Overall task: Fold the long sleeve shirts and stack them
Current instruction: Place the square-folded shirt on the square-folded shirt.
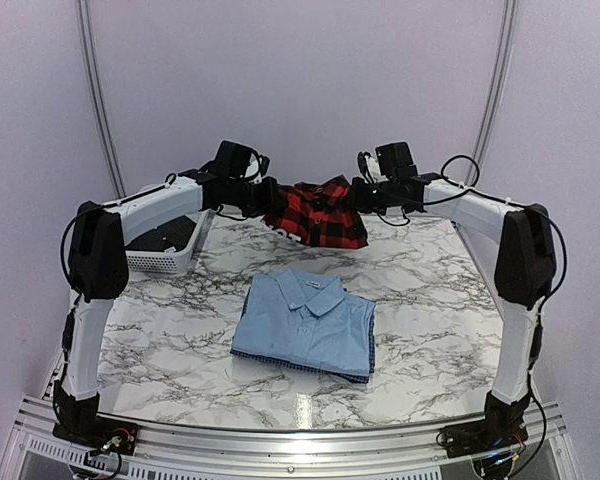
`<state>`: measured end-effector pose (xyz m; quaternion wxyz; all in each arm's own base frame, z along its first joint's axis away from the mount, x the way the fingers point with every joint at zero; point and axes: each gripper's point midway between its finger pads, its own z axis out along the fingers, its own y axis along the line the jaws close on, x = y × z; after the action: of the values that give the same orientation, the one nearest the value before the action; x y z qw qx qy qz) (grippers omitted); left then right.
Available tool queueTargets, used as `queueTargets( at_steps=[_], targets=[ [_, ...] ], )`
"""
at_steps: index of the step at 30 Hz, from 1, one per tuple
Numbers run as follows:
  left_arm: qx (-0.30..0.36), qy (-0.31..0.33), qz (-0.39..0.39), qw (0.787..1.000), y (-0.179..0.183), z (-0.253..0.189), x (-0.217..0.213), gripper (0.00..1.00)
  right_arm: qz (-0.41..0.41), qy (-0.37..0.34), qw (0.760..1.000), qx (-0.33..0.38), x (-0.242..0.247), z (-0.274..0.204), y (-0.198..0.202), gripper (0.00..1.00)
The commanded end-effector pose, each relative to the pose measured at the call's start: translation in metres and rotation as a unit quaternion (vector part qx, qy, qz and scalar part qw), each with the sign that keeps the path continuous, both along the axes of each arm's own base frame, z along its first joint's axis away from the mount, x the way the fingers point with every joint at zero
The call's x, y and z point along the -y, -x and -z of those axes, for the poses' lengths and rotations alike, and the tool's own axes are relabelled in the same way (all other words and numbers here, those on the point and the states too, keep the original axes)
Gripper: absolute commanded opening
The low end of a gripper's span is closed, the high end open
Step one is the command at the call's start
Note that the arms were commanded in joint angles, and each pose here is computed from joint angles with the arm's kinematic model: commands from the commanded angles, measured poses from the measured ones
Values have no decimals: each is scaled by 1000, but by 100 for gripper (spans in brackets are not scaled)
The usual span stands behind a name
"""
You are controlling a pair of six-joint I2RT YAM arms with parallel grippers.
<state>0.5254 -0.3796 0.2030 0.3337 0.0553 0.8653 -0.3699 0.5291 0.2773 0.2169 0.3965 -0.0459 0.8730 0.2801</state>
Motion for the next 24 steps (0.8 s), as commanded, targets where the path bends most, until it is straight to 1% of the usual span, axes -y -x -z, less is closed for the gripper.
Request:
queueTargets(
  at_steps=[1, 5, 6, 13, 21, 24],
  targets=[
    [35, 20, 14, 999, 30, -52, 1, 0, -9, -4, 1000, -1, -14, -20, 39, 0],
    [24, 3, 16, 1000, 64, -53, -4, 0, -20, -6, 1000, -13, -24, -17, 78, 0],
    [26, 3, 16, 1000, 74, -59, -6, 0, -20, -4, 1000, -16, -27, -15, 88, 0],
    [-7, -26, 15, 1000, 135, -36, -19, 0, -35, 2, 999, -37, -42, 4, 160, 0],
    [-24, -40, 19, 999, 187, -25, -32, 0, -39, -5, 998, -51, -41, 13, 215, 0],
    [-27, -36, 20, 999, 202, -24, -34, 0, -22, 5, 998, -50, -32, 17, 225, 0]
  ],
)
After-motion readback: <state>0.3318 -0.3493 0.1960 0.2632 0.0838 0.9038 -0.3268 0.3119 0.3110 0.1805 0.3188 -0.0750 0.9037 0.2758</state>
